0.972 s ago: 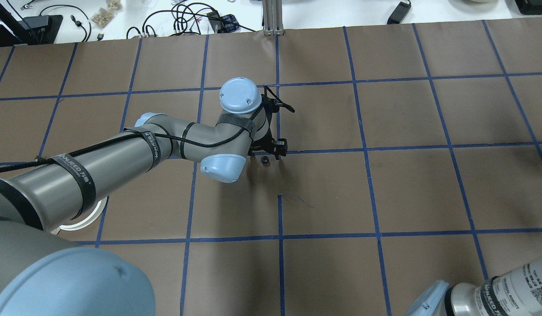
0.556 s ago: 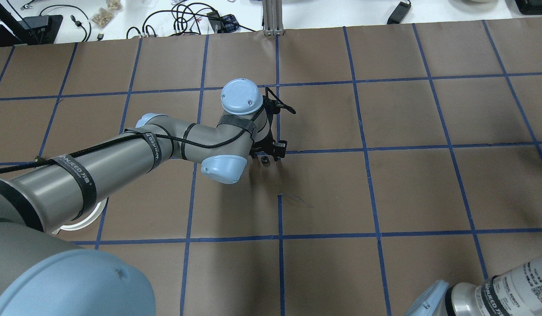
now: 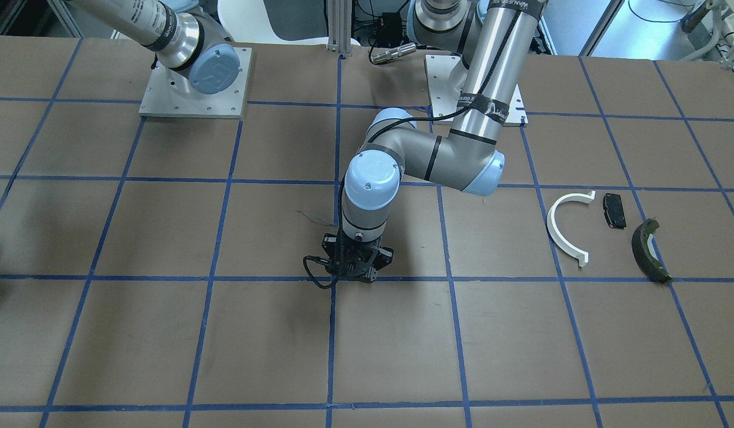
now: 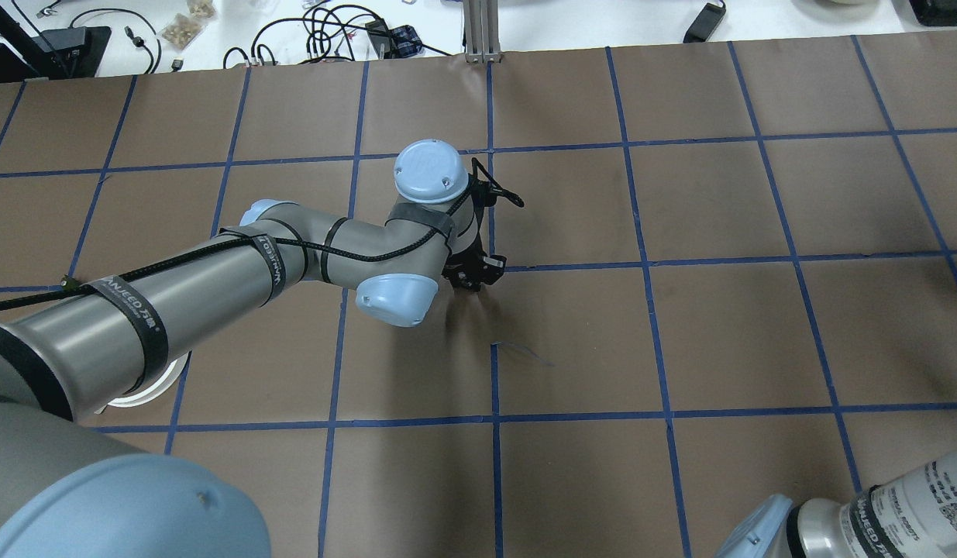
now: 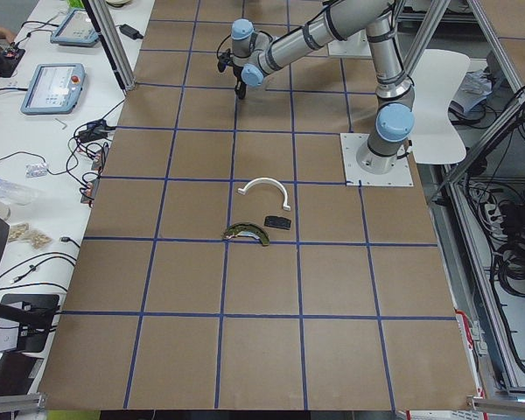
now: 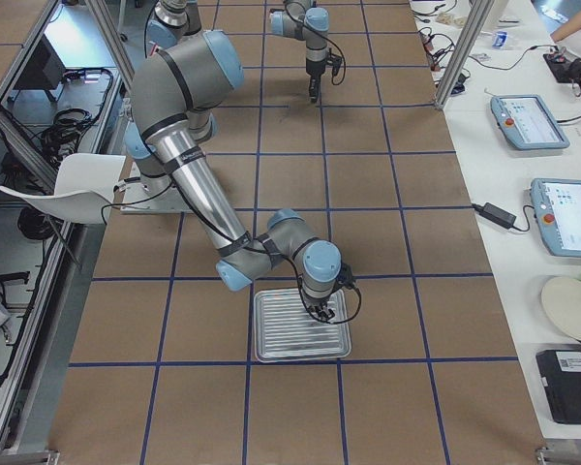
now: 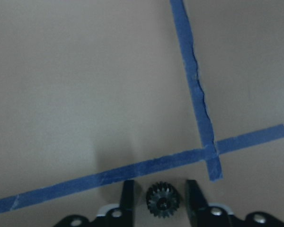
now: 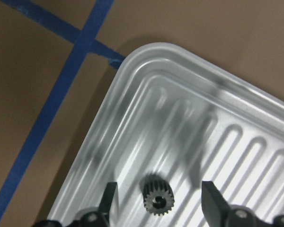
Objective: Place bearing gear from tray to pile
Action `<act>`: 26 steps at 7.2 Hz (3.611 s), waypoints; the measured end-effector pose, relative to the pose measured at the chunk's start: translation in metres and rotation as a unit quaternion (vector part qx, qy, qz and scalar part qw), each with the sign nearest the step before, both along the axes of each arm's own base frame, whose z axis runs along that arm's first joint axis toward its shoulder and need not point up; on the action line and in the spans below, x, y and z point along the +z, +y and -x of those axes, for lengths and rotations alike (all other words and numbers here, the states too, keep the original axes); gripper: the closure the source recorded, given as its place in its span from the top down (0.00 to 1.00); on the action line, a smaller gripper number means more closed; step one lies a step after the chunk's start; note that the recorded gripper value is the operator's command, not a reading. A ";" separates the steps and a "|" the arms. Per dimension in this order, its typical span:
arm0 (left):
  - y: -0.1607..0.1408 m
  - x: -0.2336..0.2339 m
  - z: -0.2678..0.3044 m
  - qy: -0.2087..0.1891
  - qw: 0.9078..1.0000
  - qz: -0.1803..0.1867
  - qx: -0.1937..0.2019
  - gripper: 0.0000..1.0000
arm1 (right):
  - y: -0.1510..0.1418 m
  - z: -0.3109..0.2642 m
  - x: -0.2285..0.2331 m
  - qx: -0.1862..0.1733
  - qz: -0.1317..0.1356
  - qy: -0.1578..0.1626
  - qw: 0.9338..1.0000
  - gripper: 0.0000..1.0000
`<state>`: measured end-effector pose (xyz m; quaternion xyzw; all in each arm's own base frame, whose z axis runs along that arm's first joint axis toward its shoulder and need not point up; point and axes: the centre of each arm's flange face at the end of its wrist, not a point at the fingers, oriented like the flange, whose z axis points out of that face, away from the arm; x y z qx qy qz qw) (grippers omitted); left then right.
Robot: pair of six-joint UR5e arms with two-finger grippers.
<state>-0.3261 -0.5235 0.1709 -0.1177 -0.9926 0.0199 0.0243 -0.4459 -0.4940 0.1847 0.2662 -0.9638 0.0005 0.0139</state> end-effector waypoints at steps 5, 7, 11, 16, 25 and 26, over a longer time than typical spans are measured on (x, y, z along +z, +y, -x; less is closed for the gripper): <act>-0.008 0.024 -0.007 -0.003 1.000 -0.003 -0.001 0.00 | 0.001 -0.001 -0.003 -0.005 -0.003 -0.001 1.000 0.40; -0.039 0.068 -0.046 -0.050 0.999 -0.009 0.009 0.00 | 0.001 -0.001 -0.003 -0.005 -0.004 -0.002 1.000 0.28; -0.093 0.136 -0.261 -0.077 0.996 -0.034 0.043 0.00 | 0.001 0.000 0.006 -0.008 -0.003 0.004 1.000 0.14; -0.033 0.105 -0.500 -0.049 0.995 -0.074 0.038 0.00 | -0.030 -0.103 0.128 -0.091 0.020 0.002 0.996 0.16; 0.016 0.021 -0.521 -0.031 0.995 -0.080 0.042 0.00 | -0.043 -0.721 0.150 -0.355 -0.010 -0.010 0.935 0.17; 0.018 0.019 -0.520 -0.031 0.995 -0.083 0.040 0.08 | -0.036 -0.760 0.123 -0.369 -0.016 -0.005 0.929 0.21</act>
